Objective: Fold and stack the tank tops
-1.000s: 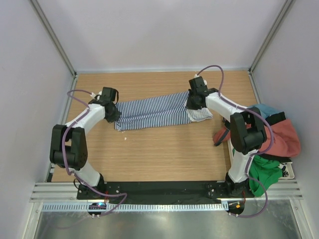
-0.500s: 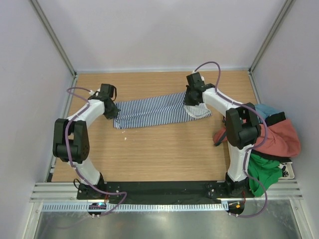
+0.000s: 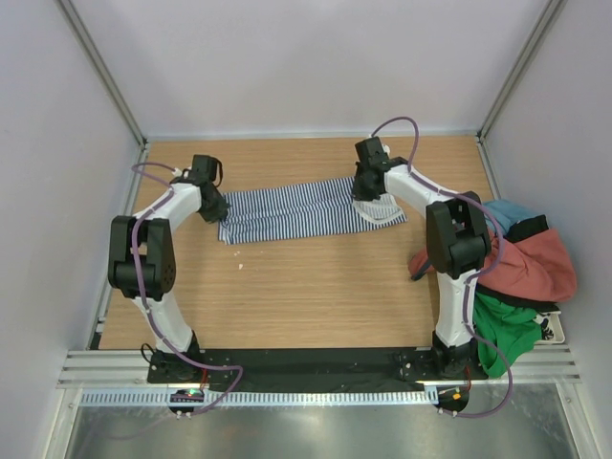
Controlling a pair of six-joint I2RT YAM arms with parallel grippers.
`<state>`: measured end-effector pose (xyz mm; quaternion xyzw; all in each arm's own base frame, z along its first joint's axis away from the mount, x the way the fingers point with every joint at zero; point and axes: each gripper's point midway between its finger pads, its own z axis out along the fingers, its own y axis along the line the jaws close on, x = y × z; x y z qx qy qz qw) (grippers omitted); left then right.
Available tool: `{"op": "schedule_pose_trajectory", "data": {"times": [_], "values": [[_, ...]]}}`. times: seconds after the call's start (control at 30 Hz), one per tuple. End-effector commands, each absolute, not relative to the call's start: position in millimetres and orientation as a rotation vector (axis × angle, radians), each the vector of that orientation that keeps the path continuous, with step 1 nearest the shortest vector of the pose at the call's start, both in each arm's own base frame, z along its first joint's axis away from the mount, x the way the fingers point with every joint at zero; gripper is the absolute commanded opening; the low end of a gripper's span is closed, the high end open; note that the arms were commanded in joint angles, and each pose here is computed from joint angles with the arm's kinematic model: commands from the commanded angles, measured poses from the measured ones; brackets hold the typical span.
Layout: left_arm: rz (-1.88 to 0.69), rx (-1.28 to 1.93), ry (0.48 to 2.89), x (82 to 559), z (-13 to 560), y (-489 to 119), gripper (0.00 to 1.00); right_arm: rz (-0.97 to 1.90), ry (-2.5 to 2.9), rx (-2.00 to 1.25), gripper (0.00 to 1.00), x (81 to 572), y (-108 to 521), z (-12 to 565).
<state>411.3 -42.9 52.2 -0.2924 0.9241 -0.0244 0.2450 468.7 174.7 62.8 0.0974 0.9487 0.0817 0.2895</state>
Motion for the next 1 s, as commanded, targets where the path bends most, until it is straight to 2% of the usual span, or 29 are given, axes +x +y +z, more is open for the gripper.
{"op": "schedule_pose_trajectory", "data": {"times": [0.0,0.07,0.13,0.17,0.23,0.33,0.5,0.63,0.7,0.8,0.97], "values": [[-0.123,-0.765,2.460,432,71,-44,0.09,0.188,2.449,0.292,0.14,488,166,85],[-0.131,-0.759,2.447,433,74,-45,0.10,0.186,2.439,0.298,0.14,490,166,87],[-0.135,-0.757,2.435,435,78,-44,0.18,0.179,2.433,0.306,0.19,491,164,88],[-0.138,-0.752,2.425,436,82,-45,0.25,0.173,2.434,0.306,0.24,491,164,87],[-0.133,-0.756,2.414,435,86,-43,0.44,0.171,2.421,0.311,0.41,490,162,93],[-0.125,-0.754,2.374,432,100,-39,0.51,0.200,2.380,0.311,0.42,486,161,109],[-0.134,-0.742,2.323,423,126,-36,0.52,0.267,2.376,0.294,0.43,465,164,116],[-0.205,-0.718,2.343,413,129,-49,0.48,0.310,2.391,0.268,0.42,451,166,113],[-0.224,-0.709,2.363,409,123,-55,0.47,0.309,2.410,0.243,0.42,449,167,107],[-0.238,-0.697,2.390,406,114,-59,0.47,0.319,2.445,0.202,0.49,450,173,99],[-0.249,-0.681,2.422,403,102,-63,0.46,0.319,2.463,0.179,0.48,460,178,91]]}}
